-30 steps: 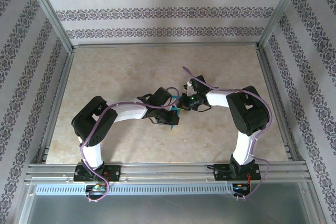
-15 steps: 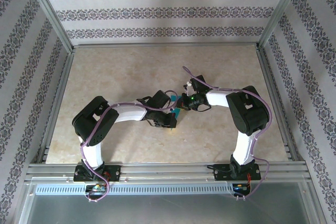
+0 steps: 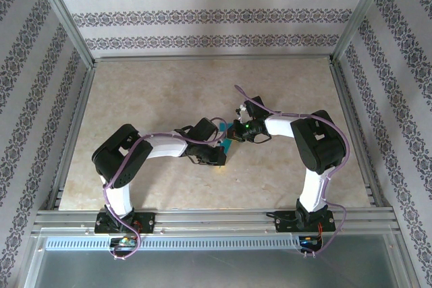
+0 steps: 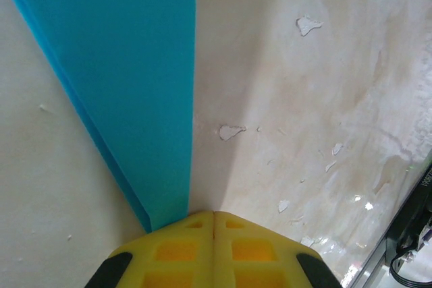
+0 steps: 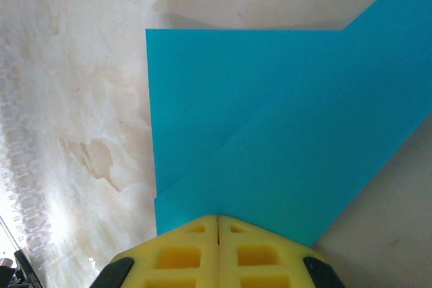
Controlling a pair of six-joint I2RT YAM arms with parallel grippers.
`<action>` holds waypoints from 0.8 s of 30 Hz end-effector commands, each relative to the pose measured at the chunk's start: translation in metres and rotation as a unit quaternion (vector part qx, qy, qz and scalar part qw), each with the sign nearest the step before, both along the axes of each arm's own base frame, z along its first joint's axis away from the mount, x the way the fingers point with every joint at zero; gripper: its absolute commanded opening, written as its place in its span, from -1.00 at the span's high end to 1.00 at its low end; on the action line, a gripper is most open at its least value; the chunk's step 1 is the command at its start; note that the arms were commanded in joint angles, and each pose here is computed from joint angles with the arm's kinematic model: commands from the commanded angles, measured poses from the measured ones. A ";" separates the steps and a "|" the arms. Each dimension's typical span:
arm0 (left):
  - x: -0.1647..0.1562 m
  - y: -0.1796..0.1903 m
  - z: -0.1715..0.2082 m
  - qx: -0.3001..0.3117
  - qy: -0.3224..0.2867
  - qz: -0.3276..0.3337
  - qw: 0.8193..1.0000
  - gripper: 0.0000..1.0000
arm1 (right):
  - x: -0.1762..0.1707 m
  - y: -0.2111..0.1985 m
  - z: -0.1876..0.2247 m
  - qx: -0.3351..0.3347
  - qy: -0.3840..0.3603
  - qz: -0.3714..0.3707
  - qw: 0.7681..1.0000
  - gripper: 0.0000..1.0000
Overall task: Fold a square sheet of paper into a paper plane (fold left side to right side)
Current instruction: Fold the wing for the fifth time at the center of the table.
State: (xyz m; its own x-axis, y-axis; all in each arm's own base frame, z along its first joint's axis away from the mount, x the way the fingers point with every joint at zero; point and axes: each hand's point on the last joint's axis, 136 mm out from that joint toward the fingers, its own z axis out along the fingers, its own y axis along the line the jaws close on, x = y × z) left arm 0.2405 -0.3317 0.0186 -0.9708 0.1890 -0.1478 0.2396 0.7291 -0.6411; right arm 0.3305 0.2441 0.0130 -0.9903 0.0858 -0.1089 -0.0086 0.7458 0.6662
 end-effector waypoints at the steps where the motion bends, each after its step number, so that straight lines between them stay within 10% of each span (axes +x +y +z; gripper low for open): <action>1: -0.013 0.007 -0.010 0.007 0.017 0.006 1.000 1.00 | -0.038 -0.035 -0.060 -0.111 0.081 -0.008 0.990 1.00; 24: -0.031 0.009 0.044 -0.077 -0.041 0.012 0.996 1.00 | -0.001 -0.001 -0.003 -0.057 0.015 0.012 0.998 0.94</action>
